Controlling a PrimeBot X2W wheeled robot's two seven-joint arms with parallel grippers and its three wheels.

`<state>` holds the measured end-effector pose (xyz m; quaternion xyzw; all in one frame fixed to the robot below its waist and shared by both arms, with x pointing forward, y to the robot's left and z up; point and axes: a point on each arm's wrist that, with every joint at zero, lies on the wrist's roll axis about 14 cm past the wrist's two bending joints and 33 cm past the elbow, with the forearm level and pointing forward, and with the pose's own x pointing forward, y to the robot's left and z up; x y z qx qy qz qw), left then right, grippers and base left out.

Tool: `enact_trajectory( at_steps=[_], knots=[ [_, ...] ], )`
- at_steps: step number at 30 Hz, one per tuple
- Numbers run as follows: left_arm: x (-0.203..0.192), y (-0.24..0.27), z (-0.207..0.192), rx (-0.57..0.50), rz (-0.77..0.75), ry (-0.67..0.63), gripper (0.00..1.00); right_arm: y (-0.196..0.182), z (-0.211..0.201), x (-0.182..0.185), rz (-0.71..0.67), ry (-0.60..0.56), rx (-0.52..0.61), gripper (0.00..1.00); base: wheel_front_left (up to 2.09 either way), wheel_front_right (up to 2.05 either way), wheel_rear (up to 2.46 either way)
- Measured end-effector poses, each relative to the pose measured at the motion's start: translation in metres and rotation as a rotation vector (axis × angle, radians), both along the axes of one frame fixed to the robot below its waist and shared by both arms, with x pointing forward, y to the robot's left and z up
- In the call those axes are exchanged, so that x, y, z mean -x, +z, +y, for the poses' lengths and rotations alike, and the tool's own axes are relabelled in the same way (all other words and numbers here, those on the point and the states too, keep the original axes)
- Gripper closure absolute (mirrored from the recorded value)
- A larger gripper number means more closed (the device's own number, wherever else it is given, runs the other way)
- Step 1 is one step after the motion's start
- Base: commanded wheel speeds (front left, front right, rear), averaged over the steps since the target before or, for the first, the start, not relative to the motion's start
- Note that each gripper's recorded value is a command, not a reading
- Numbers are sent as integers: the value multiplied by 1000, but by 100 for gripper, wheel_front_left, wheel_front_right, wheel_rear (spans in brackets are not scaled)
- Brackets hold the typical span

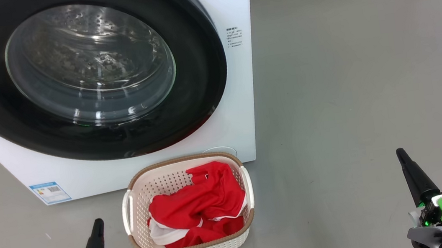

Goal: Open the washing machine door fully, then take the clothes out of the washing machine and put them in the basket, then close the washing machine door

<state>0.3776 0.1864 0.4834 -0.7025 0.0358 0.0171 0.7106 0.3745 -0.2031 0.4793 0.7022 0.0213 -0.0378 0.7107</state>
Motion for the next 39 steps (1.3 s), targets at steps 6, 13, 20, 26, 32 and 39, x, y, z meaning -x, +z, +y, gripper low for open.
enact_trajectory(
  at_steps=[6, 13, 20, 26, 32, 39],
  knots=[
    [0, 0, 0, 19, -1, -1, 100, 1, -1, 0, -5, -4, -27, 100, 0, 0, 0],
    [0, 0, 0, 19, -1, -1, 100, 2, -1, -1, -7, -4, -27, 100, 0, 0, 0],
    [0, 0, 0, 19, -1, -1, 100, 2, -1, -1, -7, -4, -27, 100, 0, 0, 0],
    [0, 0, 0, 19, -1, -1, 100, 2, -1, -1, -7, -4, -27, 100, 0, 0, 0],
    [0, 0, 0, 19, -1, -1, 100, 2, -1, -1, -7, -4, -27, 100, 0, 0, 0],
    [0, 0, 0, 19, -1, -1, 100, 2, -1, -1, -7, -4, -27, 100, 0, 0, 0]
  ],
)
